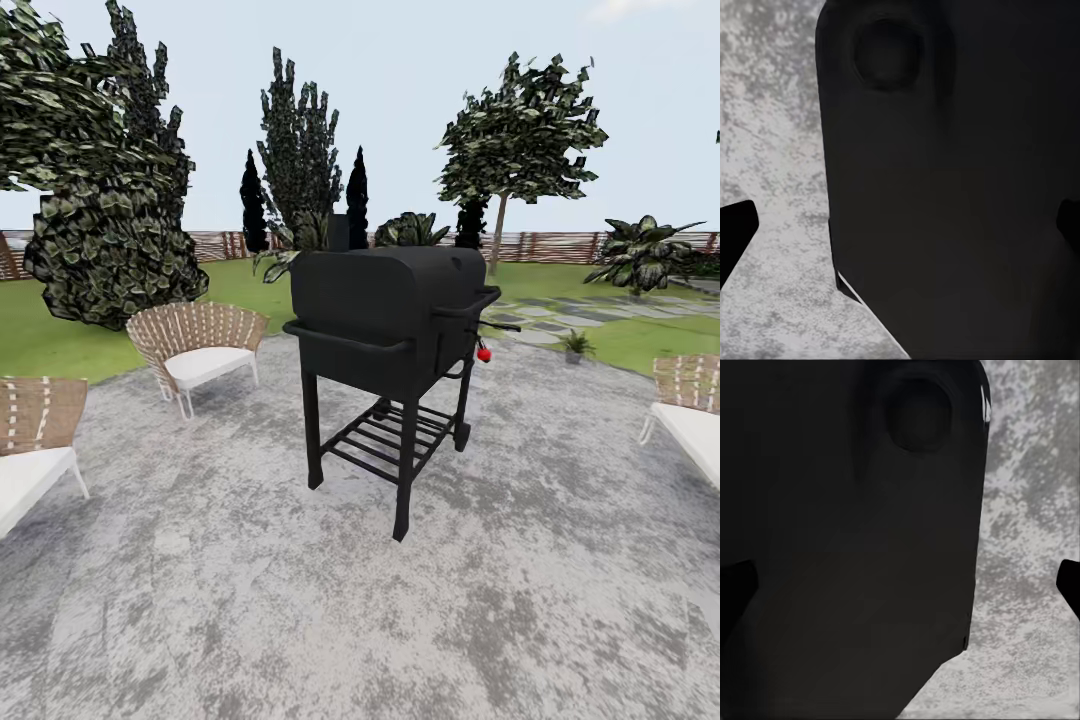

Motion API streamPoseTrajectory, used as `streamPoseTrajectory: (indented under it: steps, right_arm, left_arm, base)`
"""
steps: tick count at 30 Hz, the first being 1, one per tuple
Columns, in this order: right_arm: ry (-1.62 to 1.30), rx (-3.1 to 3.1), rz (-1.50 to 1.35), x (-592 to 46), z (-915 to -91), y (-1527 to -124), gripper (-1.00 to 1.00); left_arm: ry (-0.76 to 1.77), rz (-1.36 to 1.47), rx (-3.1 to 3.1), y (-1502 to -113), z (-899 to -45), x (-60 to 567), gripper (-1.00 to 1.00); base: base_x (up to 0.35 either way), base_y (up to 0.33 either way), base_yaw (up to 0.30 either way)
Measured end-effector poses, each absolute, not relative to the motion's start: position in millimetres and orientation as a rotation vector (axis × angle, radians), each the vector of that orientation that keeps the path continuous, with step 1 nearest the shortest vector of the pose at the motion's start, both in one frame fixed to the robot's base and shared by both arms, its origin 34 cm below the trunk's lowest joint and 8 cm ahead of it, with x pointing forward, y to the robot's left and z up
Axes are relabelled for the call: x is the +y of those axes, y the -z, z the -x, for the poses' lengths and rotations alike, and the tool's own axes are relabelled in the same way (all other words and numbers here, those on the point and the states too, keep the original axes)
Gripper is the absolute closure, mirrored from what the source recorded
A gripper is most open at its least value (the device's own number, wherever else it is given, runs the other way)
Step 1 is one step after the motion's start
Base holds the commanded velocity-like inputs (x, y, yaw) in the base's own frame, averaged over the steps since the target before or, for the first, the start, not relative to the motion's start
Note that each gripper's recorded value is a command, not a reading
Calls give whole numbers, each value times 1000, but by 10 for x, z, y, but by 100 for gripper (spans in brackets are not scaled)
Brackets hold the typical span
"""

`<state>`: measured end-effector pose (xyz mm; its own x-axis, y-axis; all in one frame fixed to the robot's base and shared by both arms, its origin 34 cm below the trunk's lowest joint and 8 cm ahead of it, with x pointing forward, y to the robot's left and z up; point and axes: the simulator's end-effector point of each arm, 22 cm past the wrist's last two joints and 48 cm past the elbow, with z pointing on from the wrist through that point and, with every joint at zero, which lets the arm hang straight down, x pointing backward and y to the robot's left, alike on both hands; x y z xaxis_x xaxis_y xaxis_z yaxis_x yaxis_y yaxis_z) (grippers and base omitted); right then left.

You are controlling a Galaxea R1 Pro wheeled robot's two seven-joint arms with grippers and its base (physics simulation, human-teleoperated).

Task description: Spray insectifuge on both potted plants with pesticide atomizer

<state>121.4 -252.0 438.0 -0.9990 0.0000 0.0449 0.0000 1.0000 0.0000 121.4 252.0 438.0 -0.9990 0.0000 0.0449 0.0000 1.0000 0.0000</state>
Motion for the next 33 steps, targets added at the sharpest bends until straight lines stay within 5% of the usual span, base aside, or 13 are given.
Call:
streamPoseTrajectory:
  steps: [16, 33]
  right_arm:
    - [69, -3213, -1, -2159, -1752, -4388, -100]
    - [-51, -3356, -9, -2727, -2190, -4433, -100]
  left_arm:
    - [-25, 9, -3100, -4382, -1199, 2408, -100]
    - [-14, 44, -3268, -4393, -1779, 2472, -100]
  base:
    - [0, 0, 0]
    - [0, 0, 0]
